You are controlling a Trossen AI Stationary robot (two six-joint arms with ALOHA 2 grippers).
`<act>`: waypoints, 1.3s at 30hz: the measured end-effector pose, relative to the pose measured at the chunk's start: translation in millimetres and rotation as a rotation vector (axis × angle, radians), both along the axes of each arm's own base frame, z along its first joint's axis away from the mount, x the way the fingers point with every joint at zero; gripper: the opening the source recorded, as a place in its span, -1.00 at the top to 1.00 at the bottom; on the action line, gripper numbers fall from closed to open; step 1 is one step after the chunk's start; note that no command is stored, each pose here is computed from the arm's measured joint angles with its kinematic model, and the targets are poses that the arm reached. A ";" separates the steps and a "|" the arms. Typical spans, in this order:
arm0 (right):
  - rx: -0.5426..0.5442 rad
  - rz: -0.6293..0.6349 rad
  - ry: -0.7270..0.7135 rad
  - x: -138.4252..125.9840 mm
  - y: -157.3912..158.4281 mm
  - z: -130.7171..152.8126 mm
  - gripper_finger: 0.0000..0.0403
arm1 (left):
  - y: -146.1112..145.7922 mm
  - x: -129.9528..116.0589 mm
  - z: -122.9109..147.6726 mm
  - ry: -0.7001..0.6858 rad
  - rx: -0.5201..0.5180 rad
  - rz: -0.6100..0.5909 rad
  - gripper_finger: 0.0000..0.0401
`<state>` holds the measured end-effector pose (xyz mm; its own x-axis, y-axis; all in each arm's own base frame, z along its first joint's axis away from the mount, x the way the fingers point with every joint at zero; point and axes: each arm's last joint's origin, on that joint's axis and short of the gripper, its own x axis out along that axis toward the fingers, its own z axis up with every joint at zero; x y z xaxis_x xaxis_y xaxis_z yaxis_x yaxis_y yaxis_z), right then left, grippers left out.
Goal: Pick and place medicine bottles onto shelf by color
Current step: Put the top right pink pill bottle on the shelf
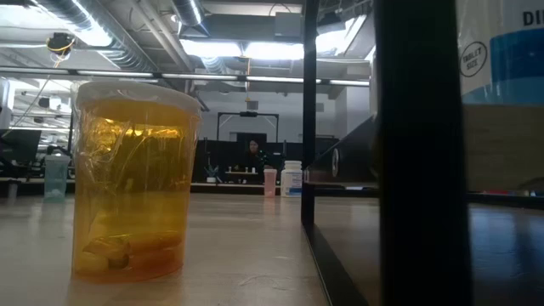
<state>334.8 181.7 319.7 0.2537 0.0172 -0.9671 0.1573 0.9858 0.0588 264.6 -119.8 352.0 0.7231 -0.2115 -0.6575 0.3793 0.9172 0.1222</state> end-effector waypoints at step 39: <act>0.032 -0.179 0.072 -56.1 19.8 -57.3 -0.52 | 0.0 0.0 -0.1 0.000 0.000 0.000 -0.46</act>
<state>278.7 201.6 262.4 0.1858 0.0087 -0.9826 0.3349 0.9395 0.0716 264.6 -119.8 352.0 0.7229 -0.2115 -0.6578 0.3795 0.9171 0.1222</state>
